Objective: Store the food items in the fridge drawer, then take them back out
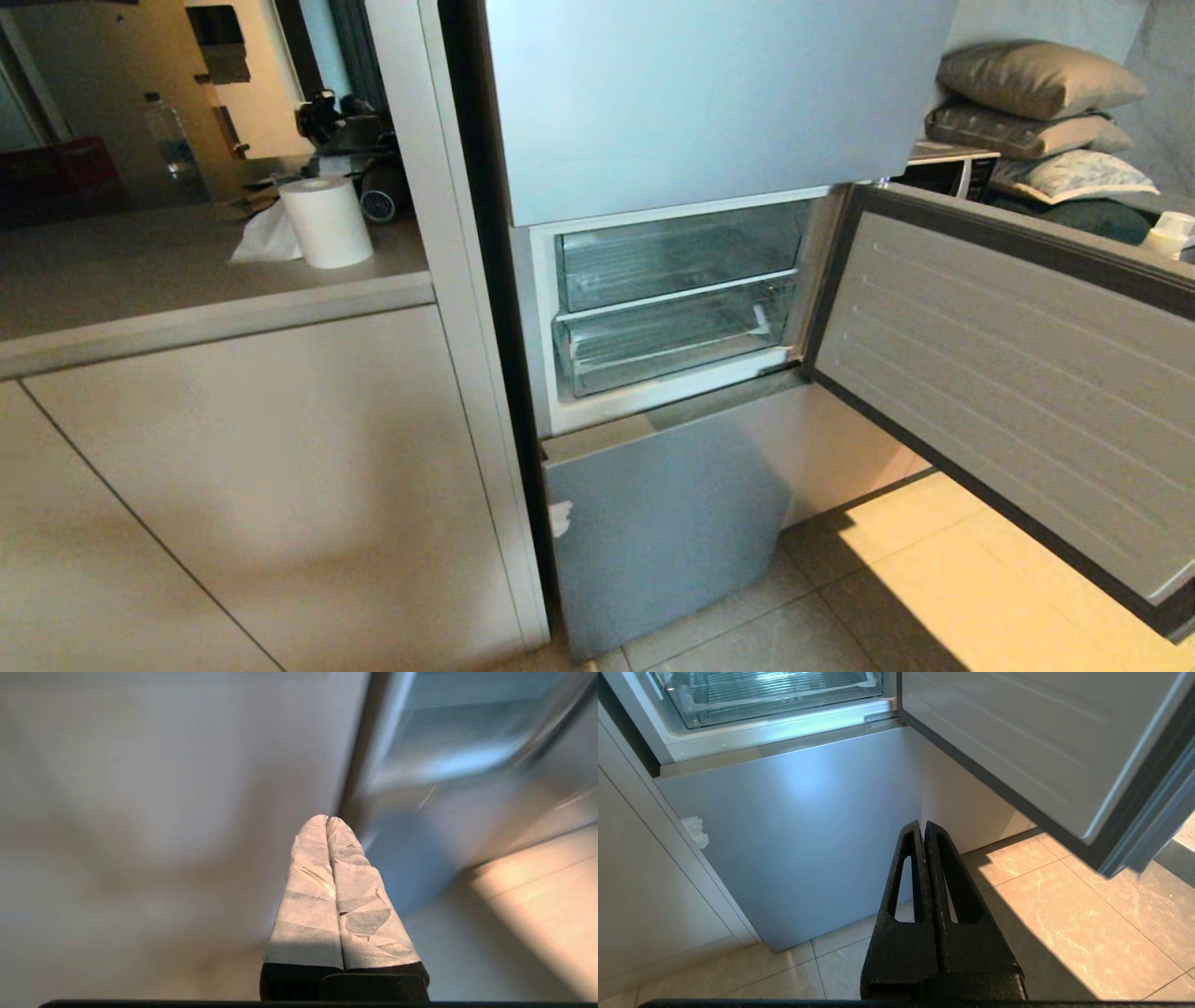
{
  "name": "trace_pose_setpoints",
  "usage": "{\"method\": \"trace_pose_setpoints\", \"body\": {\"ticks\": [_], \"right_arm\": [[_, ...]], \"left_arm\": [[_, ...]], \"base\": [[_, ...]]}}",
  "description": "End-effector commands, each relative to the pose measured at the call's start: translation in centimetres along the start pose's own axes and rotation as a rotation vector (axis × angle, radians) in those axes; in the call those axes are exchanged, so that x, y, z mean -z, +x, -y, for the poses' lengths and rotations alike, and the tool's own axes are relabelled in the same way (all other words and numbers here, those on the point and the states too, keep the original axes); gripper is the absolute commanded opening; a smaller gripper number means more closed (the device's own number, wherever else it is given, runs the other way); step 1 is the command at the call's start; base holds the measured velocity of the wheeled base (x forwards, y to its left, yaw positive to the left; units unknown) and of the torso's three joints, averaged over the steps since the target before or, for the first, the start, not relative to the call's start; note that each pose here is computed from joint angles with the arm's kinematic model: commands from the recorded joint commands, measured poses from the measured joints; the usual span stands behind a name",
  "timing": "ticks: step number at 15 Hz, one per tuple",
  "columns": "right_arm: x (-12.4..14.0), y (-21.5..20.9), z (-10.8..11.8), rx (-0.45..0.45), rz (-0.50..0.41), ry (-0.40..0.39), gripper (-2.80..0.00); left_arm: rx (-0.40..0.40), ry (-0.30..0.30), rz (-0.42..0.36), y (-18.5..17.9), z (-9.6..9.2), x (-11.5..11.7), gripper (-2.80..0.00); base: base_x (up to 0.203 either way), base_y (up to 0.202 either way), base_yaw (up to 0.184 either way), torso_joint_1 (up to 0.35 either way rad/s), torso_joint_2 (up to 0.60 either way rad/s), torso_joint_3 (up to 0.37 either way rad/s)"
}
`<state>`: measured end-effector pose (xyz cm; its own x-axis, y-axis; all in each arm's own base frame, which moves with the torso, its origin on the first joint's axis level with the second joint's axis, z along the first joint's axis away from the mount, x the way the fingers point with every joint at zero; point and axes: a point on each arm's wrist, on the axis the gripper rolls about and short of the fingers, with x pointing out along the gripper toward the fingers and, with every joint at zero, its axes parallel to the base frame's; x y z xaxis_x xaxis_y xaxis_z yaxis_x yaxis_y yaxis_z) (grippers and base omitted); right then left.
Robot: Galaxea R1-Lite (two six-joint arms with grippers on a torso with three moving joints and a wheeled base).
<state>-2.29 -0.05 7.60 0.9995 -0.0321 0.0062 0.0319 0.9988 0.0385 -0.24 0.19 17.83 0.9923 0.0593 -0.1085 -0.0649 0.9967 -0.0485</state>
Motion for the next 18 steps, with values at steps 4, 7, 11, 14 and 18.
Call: {"method": "trace_pose_setpoints", "body": {"ticks": [4,7,11,14,18], "right_arm": [[0.0,0.0,0.0,0.002,0.0,0.003,-2.8],[0.0,0.0,0.0,-0.003,-0.001,-0.015,-2.8],[0.0,0.0,0.0,0.0,-0.002,-0.003,-2.8],[0.0,0.0,0.0,0.0,-0.002,-0.003,-2.8],[0.0,0.0,0.0,0.0,-0.003,-0.005,-2.8]], "left_arm": [[0.124,0.231,0.06,-1.3,-0.3,10.4,-2.8],[0.092,0.146,0.052,-1.3,-0.4,10.4,-2.8],[0.08,0.138,0.053,-1.3,-0.4,10.4,-2.8],[0.08,0.138,0.055,-1.2,-0.4,10.4,-2.8],[0.079,0.134,0.056,-1.2,-0.4,10.4,-2.8]], "base": [[0.0,0.0,0.0,0.0,0.0,0.0],[0.0,0.0,0.0,0.0,0.0,0.0],[0.0,0.0,0.0,0.0,0.0,0.0],[0.0,0.0,0.0,0.0,0.0,0.0],[0.0,0.0,0.0,0.0,0.0,0.0]]}}
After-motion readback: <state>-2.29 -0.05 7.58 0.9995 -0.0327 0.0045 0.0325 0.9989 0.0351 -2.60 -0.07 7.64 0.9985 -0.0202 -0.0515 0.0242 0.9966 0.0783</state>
